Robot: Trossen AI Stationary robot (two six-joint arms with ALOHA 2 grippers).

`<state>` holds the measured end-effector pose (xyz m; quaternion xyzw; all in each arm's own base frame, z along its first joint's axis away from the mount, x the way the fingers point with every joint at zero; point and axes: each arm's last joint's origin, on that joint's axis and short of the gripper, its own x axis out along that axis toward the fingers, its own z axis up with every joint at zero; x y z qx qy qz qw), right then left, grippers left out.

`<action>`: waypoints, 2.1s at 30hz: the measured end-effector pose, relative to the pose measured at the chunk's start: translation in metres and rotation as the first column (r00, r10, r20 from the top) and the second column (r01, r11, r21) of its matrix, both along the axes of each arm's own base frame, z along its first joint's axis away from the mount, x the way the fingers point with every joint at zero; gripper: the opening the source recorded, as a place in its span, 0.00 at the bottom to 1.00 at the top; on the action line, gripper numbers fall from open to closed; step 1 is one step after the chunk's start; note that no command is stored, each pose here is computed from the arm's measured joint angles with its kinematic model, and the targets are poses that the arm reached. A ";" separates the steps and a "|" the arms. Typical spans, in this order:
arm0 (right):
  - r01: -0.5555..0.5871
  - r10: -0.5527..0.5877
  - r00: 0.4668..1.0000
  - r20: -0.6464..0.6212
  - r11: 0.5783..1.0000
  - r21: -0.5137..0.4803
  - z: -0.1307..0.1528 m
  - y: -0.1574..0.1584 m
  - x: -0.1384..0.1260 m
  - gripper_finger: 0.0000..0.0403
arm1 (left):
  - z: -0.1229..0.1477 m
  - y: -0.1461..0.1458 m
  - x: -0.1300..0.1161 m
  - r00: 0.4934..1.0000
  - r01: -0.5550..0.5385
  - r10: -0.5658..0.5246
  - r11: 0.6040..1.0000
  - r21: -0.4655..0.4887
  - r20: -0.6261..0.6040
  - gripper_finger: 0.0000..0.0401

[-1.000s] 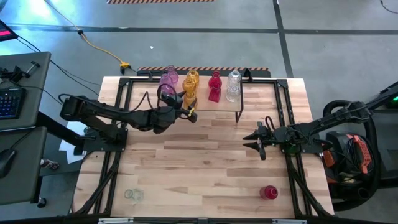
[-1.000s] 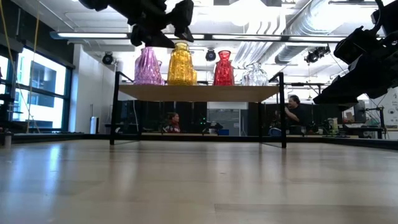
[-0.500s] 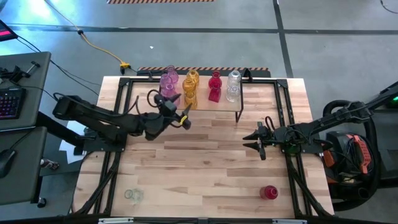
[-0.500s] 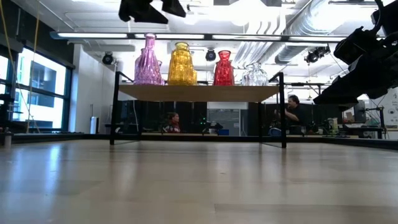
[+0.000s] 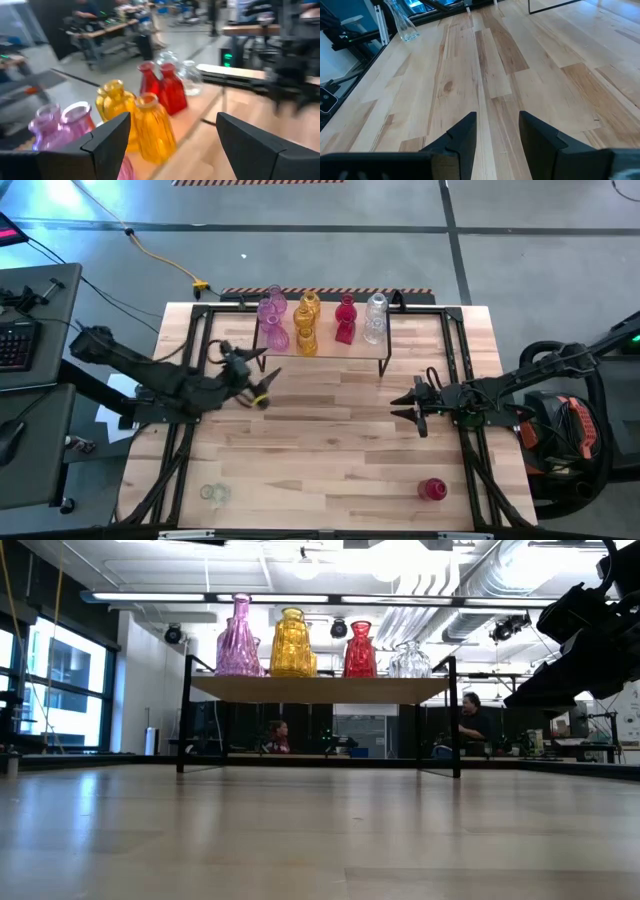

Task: Sort vases onto shelf
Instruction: Put the red vase on the shelf aligned with the other red vases

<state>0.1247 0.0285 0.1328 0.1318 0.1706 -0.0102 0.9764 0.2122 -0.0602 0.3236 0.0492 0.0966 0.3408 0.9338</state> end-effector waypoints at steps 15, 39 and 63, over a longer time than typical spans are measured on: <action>0.000 0.000 1.000 0.000 1.000 0.000 0.000 0.000 0.000 0.32 | -0.029 -0.003 -0.089 0.937 0.321 -0.342 0.923 -0.213 -0.069 0.71; -0.081 0.088 0.996 0.017 0.964 -0.252 0.002 0.000 0.001 0.32 | -0.130 -0.001 -0.112 0.597 0.802 -0.780 0.578 -0.147 0.187 0.71; -0.095 -0.188 0.801 0.568 0.898 0.430 0.102 0.001 0.010 0.32 | -0.158 -0.001 -0.118 0.492 0.870 -0.846 0.487 -0.079 0.206 0.71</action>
